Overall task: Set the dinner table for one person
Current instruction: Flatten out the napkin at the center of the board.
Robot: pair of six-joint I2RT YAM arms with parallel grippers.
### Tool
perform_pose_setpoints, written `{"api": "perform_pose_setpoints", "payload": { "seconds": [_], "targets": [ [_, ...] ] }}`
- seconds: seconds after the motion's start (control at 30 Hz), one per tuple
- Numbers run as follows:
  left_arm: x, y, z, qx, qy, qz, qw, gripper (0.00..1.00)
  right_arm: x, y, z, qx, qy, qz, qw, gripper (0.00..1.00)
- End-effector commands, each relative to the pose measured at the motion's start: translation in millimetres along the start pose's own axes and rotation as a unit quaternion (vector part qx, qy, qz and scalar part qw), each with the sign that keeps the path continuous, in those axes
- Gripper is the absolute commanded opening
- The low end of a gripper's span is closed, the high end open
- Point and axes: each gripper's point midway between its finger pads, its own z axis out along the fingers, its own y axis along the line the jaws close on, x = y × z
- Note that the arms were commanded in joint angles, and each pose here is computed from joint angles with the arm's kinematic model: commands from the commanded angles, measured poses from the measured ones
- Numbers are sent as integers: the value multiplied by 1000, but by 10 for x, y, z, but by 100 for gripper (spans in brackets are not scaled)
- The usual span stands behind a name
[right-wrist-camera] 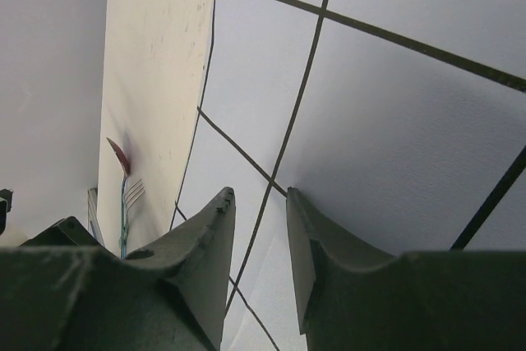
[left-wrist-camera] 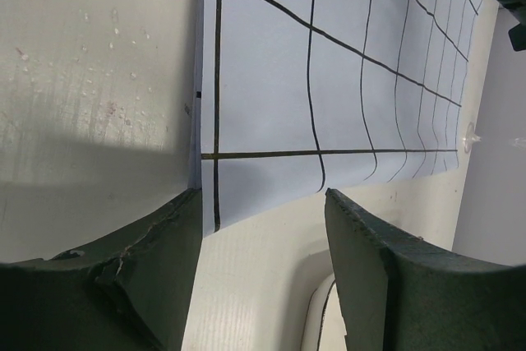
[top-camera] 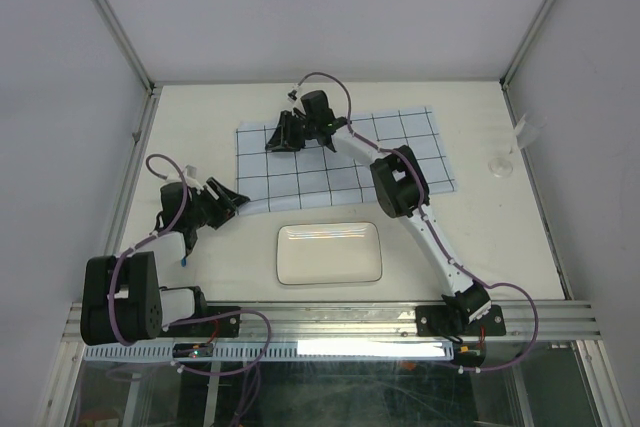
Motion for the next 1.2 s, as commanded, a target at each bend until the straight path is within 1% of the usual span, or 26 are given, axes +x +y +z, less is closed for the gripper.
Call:
{"api": "perform_pose_setpoints", "payload": {
  "seconds": [0.0, 0.17, 0.5, 0.63, 0.77, 0.87, 0.97, 1.17],
  "targets": [
    [70, -61, -56, 19, 3, 11, 1000, 61, -178, -134, 12, 13, -29, -7, 999, 36],
    [133, -82, -122, 26, 4, 8, 1000, 61, -197, -203, 18, 17, -33, -3, 999, 36],
    [141, -121, -194, 27, 0, 14, 1000, 61, -231, -241, 6, 19, -38, -3, 999, 36],
    [24, -256, -256, 32, -10, 24, 999, 61, -256, -220, -29, 21, -40, -9, 999, 36],
    [-231, -473, -406, 29, -48, 48, 997, 62, -297, -186, -67, 21, -45, -14, 999, 36],
    [-323, -593, -489, 31, -60, 54, 996, 62, -299, -174, -74, 19, -44, -13, 999, 36],
    [-343, -598, -470, 27, -58, 48, 997, 62, -298, -142, -97, 17, -41, -15, 999, 36],
    [-474, -656, -305, 46, -84, 42, 994, 62, -343, -88, -286, 39, -40, -44, 998, 36]
  ]
}}
